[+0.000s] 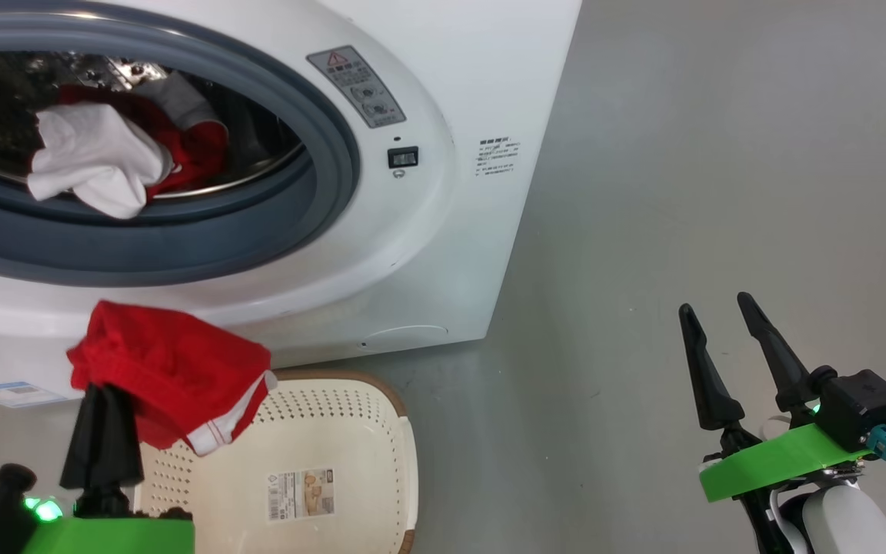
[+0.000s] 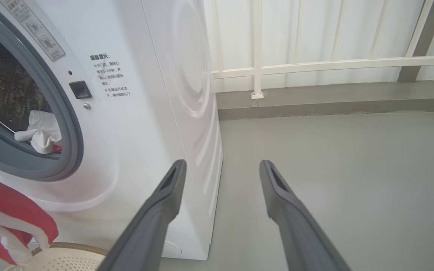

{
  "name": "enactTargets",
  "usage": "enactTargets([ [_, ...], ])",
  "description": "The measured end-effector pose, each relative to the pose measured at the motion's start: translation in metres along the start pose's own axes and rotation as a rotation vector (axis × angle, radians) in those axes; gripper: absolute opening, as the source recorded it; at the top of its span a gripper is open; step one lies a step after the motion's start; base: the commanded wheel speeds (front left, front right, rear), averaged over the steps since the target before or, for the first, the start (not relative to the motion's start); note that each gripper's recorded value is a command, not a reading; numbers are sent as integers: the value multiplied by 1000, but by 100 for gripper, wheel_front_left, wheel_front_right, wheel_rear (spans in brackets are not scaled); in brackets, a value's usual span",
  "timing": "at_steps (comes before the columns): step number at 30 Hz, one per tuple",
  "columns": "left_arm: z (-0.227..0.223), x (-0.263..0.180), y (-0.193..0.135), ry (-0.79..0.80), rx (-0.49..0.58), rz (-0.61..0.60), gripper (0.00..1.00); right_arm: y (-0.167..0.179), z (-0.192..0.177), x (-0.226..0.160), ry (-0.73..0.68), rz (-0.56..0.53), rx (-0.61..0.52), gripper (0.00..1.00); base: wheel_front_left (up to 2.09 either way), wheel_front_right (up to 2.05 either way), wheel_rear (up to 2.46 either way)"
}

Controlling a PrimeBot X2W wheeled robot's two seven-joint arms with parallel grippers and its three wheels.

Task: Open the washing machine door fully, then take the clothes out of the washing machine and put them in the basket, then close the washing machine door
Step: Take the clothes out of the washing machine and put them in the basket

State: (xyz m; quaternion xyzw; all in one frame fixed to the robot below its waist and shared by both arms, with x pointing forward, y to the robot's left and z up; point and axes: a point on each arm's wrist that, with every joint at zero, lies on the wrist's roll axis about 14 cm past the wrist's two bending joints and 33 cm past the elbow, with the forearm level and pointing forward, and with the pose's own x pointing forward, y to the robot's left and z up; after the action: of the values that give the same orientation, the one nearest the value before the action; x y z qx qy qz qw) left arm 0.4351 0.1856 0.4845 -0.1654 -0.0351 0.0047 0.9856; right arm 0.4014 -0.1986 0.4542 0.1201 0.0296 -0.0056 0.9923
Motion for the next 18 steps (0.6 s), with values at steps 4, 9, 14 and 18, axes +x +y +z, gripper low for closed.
enactTargets([
  [4,-36,-8,14,111,0,45,0,-1,-4,1,10,-3,-1,100,0,0,0],
  [9,-82,-24,29,260,13,90,0,-2,-3,9,4,-4,-5,100,0,0,0],
  [14,-124,-40,37,400,17,115,0,-6,-9,13,21,-14,-9,100,0,0,0],
  [18,-154,-48,33,496,17,100,0,-10,-16,15,39,-24,-9,100,0,0,0],
])
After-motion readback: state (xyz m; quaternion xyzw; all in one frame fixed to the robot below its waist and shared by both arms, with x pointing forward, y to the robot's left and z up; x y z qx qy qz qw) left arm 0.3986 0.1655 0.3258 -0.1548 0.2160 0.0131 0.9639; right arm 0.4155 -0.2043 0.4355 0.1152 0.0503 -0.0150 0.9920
